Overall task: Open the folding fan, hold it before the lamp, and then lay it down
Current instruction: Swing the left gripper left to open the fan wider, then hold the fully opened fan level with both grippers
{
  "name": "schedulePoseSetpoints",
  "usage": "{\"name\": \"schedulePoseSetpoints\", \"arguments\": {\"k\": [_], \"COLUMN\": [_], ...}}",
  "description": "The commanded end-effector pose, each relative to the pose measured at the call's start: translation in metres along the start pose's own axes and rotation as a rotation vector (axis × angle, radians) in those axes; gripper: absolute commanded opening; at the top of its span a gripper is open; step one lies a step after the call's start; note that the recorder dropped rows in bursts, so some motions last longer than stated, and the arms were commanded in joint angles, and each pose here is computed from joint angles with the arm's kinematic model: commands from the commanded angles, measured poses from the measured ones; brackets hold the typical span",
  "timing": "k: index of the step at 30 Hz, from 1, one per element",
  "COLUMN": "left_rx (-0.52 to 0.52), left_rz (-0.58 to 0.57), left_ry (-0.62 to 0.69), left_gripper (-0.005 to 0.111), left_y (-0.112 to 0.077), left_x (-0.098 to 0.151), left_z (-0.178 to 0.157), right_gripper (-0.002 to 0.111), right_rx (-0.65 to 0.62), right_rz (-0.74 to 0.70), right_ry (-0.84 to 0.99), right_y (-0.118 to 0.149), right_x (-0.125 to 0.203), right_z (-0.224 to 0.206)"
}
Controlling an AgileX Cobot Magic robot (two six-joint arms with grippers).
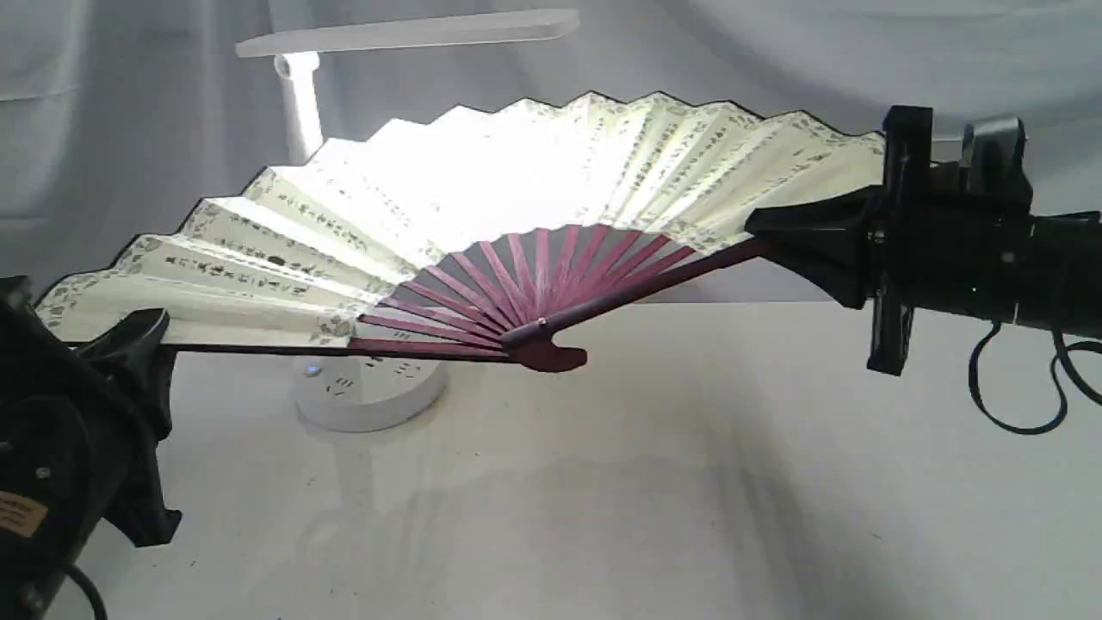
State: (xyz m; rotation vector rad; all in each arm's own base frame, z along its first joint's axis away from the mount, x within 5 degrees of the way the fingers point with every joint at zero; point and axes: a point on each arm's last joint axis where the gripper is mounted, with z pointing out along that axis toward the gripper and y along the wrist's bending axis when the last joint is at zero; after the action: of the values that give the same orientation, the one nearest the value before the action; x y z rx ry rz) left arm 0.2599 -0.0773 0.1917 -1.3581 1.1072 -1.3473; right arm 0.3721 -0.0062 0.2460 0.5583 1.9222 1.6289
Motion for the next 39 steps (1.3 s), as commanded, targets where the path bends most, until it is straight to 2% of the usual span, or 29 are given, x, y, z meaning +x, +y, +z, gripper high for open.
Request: {"name": "schedulePoseSetpoints", "arguments": {"k": [1, 3, 9, 12, 17, 25, 33, 36, 39], "left_rx": [0.13, 0.145, 0.036, 0.052, -0.003, 0.012, 0.054, 0.011, 0.018], "left_rz": [-0.131, -0.144, -0.149, -0.129, -0.136, -0.132, -0.177, -0.187, -0.187], "left_ry": [-0.088, -0.096, -0.06, -0.067, -0.095, -0.094, -0.096, -0.081, -0.083], "left_gripper": [0.0, 0.0, 0.0, 0.0, 0.0, 0.0, 0.0, 0.0, 0.0], "left_y": [-0.018, -0.023, -0.033, -0.041, -0.046, -0.05, -0.065, -0.063, -0.064], "left_x": [-0.009, -0.009, 0.002, 0.003, 0.001, 0.0, 0.003, 0.006, 0.006], "left_z": [0.001, 0.002, 0.011, 0.01, 0.005, 0.003, 0.005, 0.007, 0.007], "right_gripper": [0.0, 0.0, 0.0, 0.0, 0.0, 0.0, 0.0, 0.0, 0.0], "right_rx": [0.044, 0.049, 0.054, 0.057, 0.061, 0.027, 0.025, 0.023, 0.016], "right_rz": [-0.055, -0.047, -0.017, -0.004, 0.002, -0.007, -0.01, -0.009, -0.008], "right_ry": [-0.015, -0.019, -0.026, -0.03, -0.044, -0.058, -0.062, -0.059, -0.051], "right_y": [0.001, 0.0, 0.0, -0.001, 0.002, 0.02, 0.022, 0.023, 0.023], "right_x": [-0.003, -0.003, -0.004, -0.004, -0.008, -0.018, -0.018, -0.018, -0.017], "right_z": [0.002, 0.002, 0.002, 0.002, 0.002, 0.004, 0.003, 0.003, 0.004]}}
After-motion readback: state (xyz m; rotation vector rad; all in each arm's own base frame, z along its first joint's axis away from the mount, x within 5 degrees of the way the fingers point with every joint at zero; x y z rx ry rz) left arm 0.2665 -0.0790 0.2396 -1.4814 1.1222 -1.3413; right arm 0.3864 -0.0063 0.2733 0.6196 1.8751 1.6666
